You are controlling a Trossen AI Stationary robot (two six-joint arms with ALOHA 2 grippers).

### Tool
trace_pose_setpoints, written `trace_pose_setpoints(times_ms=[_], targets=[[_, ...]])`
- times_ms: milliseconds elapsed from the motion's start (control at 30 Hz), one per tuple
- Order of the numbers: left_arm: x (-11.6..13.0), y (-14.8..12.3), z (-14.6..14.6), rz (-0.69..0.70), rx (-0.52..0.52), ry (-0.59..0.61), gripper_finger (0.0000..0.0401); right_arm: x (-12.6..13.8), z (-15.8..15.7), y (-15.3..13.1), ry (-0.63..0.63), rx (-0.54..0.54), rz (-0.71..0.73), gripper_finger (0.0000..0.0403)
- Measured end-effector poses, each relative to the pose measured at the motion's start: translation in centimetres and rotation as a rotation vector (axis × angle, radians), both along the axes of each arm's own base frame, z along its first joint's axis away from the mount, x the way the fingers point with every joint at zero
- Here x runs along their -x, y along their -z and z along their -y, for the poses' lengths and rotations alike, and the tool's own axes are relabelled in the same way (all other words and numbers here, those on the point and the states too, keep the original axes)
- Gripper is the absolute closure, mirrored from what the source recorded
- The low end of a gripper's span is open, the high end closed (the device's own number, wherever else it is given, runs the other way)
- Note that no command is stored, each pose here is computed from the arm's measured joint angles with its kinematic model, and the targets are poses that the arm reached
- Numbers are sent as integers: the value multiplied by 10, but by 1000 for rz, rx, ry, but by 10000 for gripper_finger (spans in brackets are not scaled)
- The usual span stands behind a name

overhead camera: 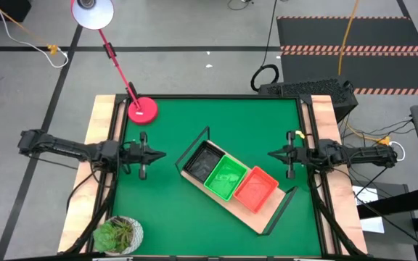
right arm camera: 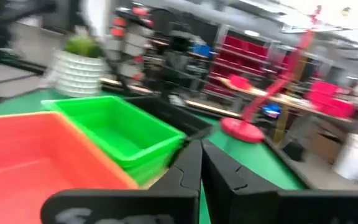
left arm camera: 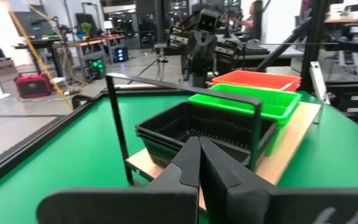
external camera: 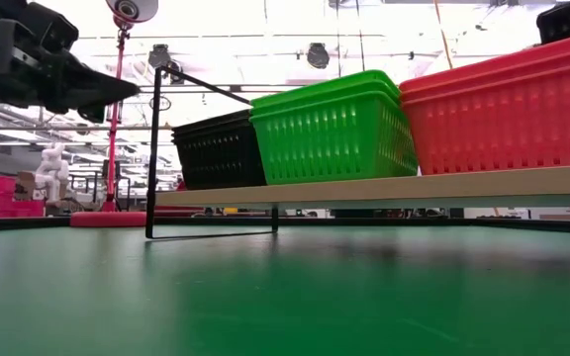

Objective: Stack baskets on shelf by color
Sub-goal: Return to Home Position

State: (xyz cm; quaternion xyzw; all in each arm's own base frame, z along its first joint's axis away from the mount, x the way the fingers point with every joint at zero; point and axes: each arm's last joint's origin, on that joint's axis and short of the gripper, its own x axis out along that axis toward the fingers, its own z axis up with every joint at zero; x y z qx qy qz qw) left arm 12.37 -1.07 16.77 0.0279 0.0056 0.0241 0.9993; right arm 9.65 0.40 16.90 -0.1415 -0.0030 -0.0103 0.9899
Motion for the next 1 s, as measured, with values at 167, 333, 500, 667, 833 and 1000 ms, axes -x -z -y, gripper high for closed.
trace_pose_setpoints(times_ms=[167,333,500,667,833,1000], targets=[[3,0,1,-5,0,55,401,0,-2,1,-63,10,-10,403],[7,0,2,-3,-14,86,401,0,-2,1,-63,-36,-9,403],[12,-3,1,25,-50,97,401,0,-2,-2,-64,-33,19,403],[19,-6,0,64,-85,95,401,0,-2,-3,-63,-37,29,403],[25,-7,-1,92,-109,84,401,0,-2,-4,-63,-38,36,403],[27,-6,-5,87,-136,52,401,0,-2,-4,-63,-38,41,403]])
